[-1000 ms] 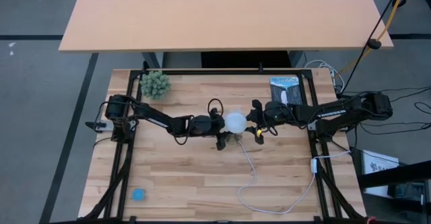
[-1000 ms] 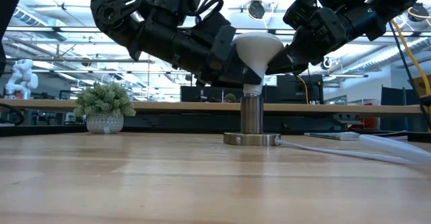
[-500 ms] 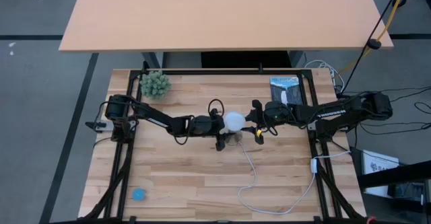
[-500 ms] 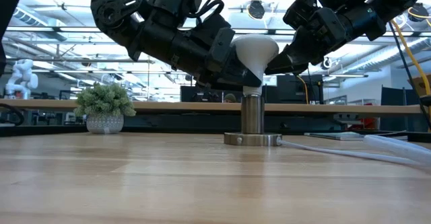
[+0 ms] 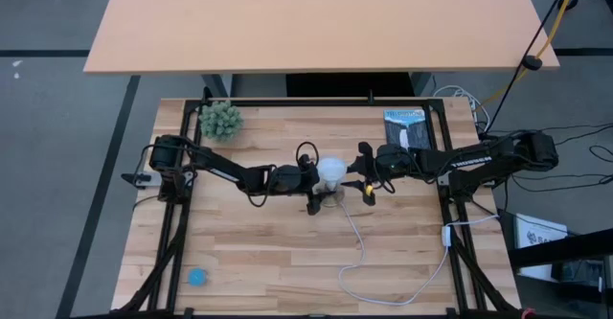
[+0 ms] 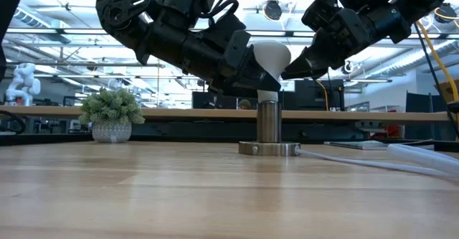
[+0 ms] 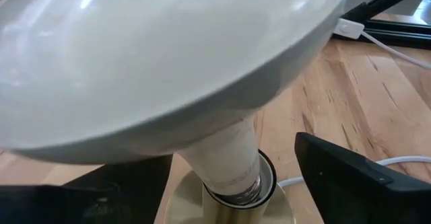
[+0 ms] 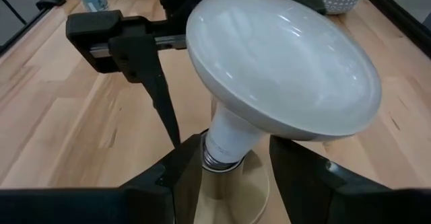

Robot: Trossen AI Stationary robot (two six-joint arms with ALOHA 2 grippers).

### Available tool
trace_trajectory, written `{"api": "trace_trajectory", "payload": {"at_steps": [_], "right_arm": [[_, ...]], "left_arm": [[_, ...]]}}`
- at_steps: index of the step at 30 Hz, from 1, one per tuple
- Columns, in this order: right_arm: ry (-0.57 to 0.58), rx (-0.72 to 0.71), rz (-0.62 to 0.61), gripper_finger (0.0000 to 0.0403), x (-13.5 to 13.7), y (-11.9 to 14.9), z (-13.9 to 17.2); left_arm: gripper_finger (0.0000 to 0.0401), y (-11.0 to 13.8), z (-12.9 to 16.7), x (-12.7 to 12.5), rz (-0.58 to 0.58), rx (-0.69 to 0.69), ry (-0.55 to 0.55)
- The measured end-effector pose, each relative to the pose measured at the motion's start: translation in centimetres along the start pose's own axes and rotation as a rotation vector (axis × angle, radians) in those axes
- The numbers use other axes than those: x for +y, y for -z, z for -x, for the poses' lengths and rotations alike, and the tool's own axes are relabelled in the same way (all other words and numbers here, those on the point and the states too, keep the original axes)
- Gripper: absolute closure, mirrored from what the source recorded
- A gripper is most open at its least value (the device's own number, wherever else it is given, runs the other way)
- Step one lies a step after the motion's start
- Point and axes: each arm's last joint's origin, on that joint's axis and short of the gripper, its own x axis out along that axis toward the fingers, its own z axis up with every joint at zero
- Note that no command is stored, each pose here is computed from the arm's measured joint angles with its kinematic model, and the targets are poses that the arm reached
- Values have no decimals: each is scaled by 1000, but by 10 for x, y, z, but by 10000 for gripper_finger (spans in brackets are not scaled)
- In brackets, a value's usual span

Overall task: Screw lightbulb
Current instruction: Insert the lightbulb into the lamp

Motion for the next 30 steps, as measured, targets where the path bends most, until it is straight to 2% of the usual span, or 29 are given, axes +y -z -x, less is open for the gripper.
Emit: {"api": "trace_trajectory", "payload": {"at_steps": [8, 12, 19, 27, 30], "right_arm": [[-6, 0, 86, 236, 2, 0, 0], [-16, 0, 118, 236, 4, 0, 0], [-17, 0, 116, 236, 4, 0, 0], [-15, -3, 55, 236, 4, 0, 0], [-15, -2, 25, 236, 4, 0, 0]], "left_arm": [[85, 0, 0, 0, -3, -1, -1], [85, -2, 0, 0, -53, -17, -1], [84, -7, 1, -8, -155, -84, 15], [85, -6, 1, -7, -153, -69, 14], [85, -6, 1, -6, -107, -70, 15]]}}
